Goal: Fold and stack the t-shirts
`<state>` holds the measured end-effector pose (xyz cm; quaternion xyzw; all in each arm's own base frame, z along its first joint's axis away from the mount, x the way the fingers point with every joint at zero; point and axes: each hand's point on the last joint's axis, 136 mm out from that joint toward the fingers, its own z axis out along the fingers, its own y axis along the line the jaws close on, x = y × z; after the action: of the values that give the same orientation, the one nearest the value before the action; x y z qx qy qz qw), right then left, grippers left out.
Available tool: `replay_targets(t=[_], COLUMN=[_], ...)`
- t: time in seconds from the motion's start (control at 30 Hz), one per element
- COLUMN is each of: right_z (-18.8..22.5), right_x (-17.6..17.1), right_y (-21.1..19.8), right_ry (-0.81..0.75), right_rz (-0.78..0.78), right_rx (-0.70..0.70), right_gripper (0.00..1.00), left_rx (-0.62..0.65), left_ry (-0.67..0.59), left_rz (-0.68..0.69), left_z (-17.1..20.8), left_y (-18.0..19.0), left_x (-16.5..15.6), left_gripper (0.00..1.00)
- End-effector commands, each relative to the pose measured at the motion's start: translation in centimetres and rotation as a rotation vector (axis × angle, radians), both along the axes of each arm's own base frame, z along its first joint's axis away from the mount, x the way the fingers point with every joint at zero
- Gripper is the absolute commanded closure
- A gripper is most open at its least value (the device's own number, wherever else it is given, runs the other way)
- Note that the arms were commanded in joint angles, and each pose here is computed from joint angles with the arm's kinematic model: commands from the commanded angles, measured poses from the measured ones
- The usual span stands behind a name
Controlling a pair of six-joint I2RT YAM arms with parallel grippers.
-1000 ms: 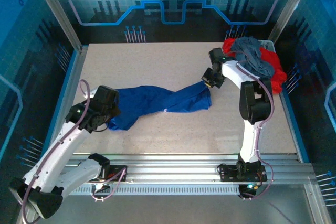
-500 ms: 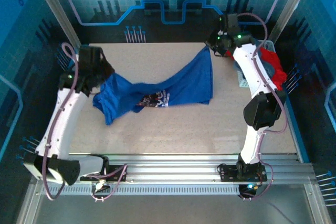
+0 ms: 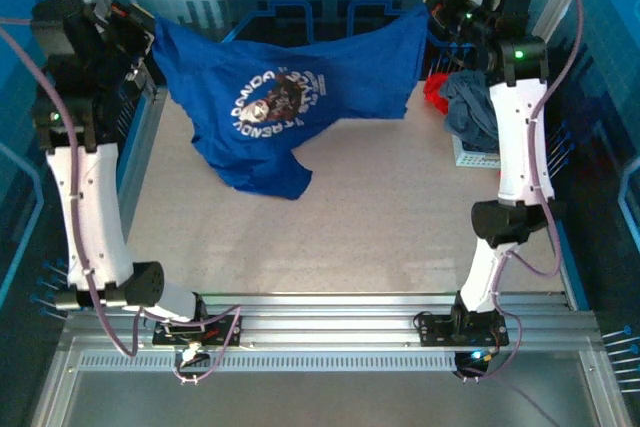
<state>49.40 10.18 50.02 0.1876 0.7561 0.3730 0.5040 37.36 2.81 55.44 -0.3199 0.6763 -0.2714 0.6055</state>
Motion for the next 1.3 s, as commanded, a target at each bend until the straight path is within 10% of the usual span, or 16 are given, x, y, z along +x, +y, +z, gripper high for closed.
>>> replay_targets(t=[0.0, 0.33, 0.5, 0.6, 0.7, 0.77, 1.27], right_z=[-0.6, -33.0, -43.7, -45.7, -45.3, -44.9, -48.5], right_x=[-5.1, -22.4, -27.1, -27.7, -28.5, -29.2, -35.2], right_y=[1.3, 0.6, 0.6, 0.7, -0.6, -1.2, -0.2], right_ry=[0.024, 0.74, 1.034, 1.106, 1.146, 1.149, 1.37], right_rz=[0.058, -0.007, 0.039, 0.072, 0.038, 0.028, 0.027], right_rx=[-0.003, -0.138, -0.197, -0.25, -0.335, -0.365, -0.398], right_gripper=[1.0, 1.0, 1.0, 0.95, 0.48, 0.37, 0.32], left_rx=[-0.066, -0.339, -0.39, -0.405, -0.398, -0.386, -0.367], left_ry=[0.031, 0.704, 0.89, 0.929, 0.952, 0.959, 0.929], left_rz=[-0.019, -0.044, -0.07, -0.087, -0.1, -0.107, -0.11], left_z=[-1.9, -30.4, -38.0, -40.0, -40.7, -40.7, -39.8], left_y=[-0.9, -4.8, -6.0, -6.4, -6.6, -6.6, -6.4], left_x=[-4.2, -18.3, -20.6, -20.5, -20.4, -20.5, -19.3], left_gripper=[1.0, 1.0, 1.0, 1.0, 1.0, 1.0, 1.0])
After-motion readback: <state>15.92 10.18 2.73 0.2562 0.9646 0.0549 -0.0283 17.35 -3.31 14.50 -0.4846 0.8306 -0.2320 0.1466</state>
